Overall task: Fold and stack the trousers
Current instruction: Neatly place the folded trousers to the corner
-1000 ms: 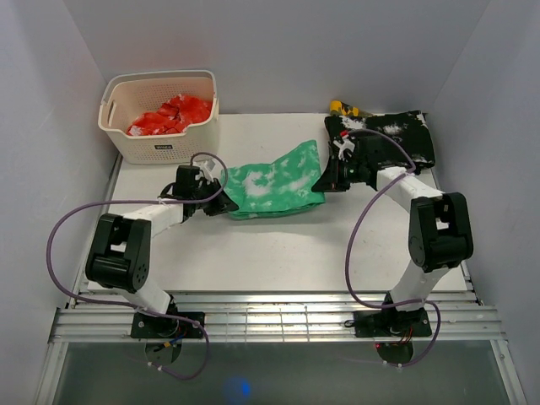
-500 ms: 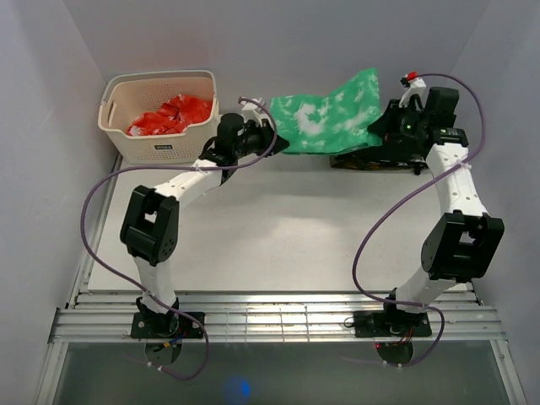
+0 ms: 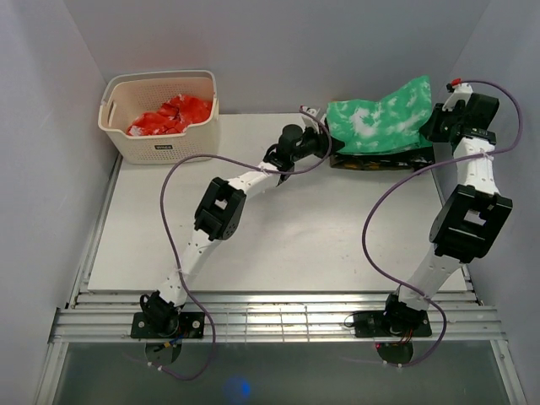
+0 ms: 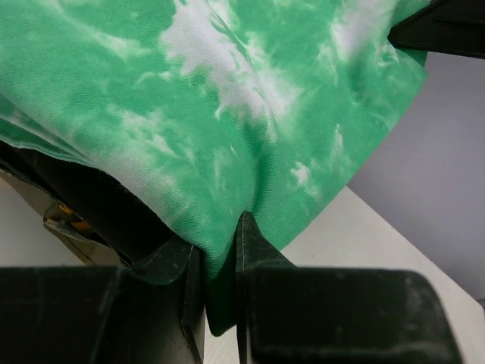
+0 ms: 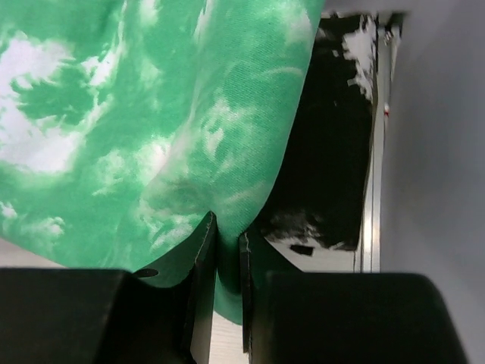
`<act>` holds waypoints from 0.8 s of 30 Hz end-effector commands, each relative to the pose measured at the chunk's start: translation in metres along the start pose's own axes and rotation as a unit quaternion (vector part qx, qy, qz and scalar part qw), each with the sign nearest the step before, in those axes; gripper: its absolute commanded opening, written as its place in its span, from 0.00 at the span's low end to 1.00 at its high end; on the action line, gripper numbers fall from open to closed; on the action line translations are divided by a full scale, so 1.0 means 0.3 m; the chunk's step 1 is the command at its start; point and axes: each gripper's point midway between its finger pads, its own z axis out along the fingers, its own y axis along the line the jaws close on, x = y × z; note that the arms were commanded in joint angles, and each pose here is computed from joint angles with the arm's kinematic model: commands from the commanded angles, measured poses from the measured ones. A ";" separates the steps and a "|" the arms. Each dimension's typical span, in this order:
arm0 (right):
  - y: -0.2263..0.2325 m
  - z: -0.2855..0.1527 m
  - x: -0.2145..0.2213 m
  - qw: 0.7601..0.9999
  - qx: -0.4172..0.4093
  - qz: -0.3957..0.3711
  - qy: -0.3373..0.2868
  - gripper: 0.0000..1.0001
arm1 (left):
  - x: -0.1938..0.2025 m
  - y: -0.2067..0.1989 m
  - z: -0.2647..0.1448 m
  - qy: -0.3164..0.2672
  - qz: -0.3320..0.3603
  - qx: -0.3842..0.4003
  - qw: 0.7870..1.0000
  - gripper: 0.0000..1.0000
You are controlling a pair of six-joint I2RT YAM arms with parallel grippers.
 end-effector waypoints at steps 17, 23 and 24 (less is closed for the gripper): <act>-0.339 0.099 -0.078 0.976 0.177 -0.068 -0.108 0.08 | -0.124 0.087 0.069 -0.167 0.134 -0.008 0.977 0.00; -0.389 0.115 -0.059 0.972 0.198 -0.057 -0.109 0.08 | -0.187 0.077 0.067 -0.198 0.149 -0.016 0.969 0.00; -0.395 0.124 -0.039 0.973 0.200 -0.054 -0.104 0.08 | -0.189 0.080 0.069 -0.200 0.152 -0.018 0.968 0.00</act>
